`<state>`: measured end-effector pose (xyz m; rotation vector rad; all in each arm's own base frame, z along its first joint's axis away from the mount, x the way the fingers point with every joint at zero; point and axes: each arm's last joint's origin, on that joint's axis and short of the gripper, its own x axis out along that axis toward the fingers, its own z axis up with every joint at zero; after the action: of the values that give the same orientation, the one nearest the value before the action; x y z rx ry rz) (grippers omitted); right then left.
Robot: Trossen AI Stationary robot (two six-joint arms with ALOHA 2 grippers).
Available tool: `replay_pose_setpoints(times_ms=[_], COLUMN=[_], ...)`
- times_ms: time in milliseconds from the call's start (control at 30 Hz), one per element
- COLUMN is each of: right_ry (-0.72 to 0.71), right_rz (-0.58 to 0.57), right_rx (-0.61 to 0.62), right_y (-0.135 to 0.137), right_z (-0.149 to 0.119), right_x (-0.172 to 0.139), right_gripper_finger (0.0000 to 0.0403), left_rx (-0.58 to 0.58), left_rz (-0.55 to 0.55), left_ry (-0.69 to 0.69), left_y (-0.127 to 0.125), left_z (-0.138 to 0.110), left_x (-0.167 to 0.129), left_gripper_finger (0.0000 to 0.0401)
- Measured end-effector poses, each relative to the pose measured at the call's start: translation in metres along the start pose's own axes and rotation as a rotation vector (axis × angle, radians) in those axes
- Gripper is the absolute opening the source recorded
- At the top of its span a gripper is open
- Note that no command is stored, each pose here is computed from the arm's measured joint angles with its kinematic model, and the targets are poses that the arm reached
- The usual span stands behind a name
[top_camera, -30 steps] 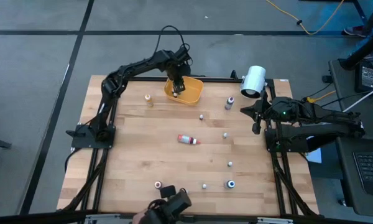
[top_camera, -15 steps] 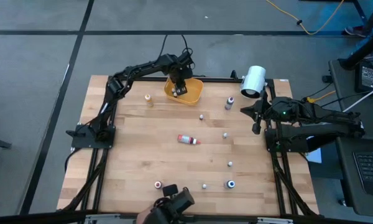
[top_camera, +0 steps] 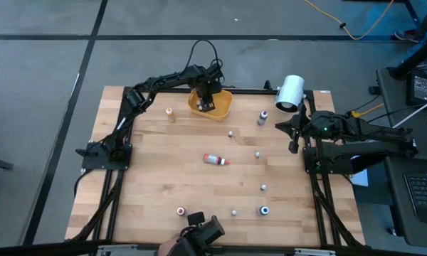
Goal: Pick & Place food coloring
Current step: Put the small blue food coloring bottle into the bin, then put the small red food coloring bottle into the bin
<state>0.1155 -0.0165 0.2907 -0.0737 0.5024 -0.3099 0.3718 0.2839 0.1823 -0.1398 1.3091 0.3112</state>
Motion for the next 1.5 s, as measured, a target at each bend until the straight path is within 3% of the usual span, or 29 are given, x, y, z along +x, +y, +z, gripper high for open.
replay_pose_setpoints(times_ms=[900,1367,1500], right_ry=[0.000,0.000,0.000], right_rz=[0.000,0.000,0.000], right_rx=[0.000,0.004,0.003], right_y=[0.000,0.000,0.000], right_z=[0.000,0.000,0.000], right_x=[0.000,0.000,0.000], right_gripper_finger=[0.0030,0.0030,0.0030], left_rx=[-0.002,0.004,-0.003], left_rz=[0.046,0.072,0.040], left_ry=[0.044,-0.039,-0.054], left_y=[0.000,0.005,0.004], left_z=[-0.001,0.019,0.026], left_x=[0.011,-0.029,-0.054], left_gripper_finger=[0.0109,0.0147,0.0150])
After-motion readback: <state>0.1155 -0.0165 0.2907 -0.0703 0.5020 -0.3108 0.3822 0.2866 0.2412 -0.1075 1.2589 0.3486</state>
